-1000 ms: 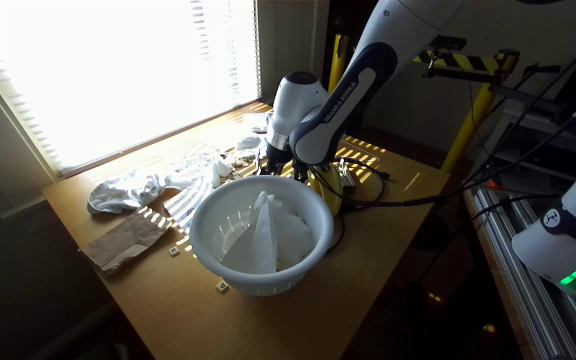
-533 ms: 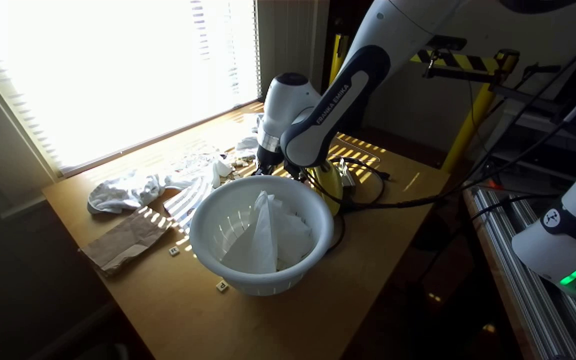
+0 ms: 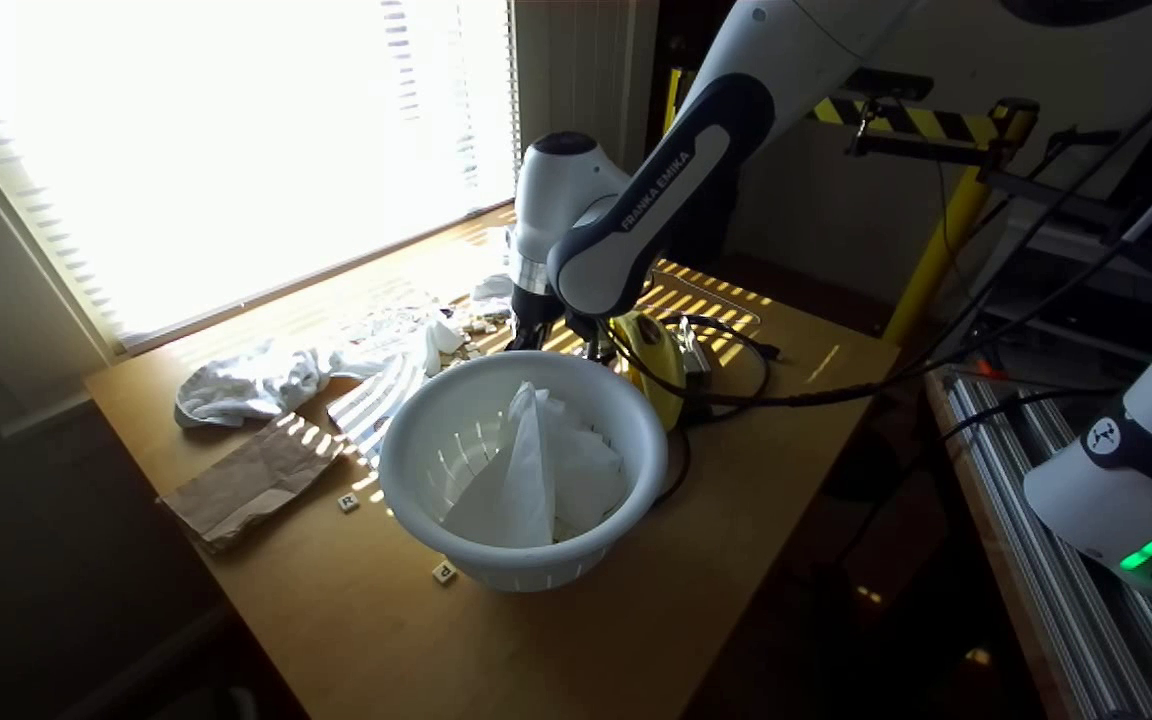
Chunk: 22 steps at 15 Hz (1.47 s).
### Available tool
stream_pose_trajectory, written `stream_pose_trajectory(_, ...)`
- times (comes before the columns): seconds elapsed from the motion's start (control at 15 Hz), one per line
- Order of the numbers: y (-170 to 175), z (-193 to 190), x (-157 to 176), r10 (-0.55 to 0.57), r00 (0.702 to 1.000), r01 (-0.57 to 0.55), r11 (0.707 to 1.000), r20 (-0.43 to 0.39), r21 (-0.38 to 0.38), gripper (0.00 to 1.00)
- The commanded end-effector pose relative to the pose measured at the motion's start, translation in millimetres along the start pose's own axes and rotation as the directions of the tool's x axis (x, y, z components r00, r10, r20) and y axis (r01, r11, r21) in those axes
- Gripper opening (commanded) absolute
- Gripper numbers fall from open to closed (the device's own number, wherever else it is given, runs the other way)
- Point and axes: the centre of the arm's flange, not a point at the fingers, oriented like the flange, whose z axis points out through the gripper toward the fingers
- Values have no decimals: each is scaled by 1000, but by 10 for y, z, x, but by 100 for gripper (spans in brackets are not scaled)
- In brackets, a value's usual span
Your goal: Pick up two objects from the table and put them inside the banana purse.
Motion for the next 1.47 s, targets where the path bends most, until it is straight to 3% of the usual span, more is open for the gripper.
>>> stream_pose_trajectory(0.0, 59, -49, 47, -15, 1000, 15, 1000, 4, 10, 3)
stream_pose_trajectory(0.6, 320, -1040, 138, -61, 981, 88, 986, -185, 145, 3)
stream_pose_trajectory(0.87, 382, -1352, -294, -96, 982, 149, 926, -166, 348, 3)
stream_pose_trajectory(1.0, 398, -1489, -569, -99, 982, 155, 904, -159, 398, 3)
stream_pose_trajectory(1.4, 760, -1894, -1086, -26, 989, 78, 927, -144, 366, 3)
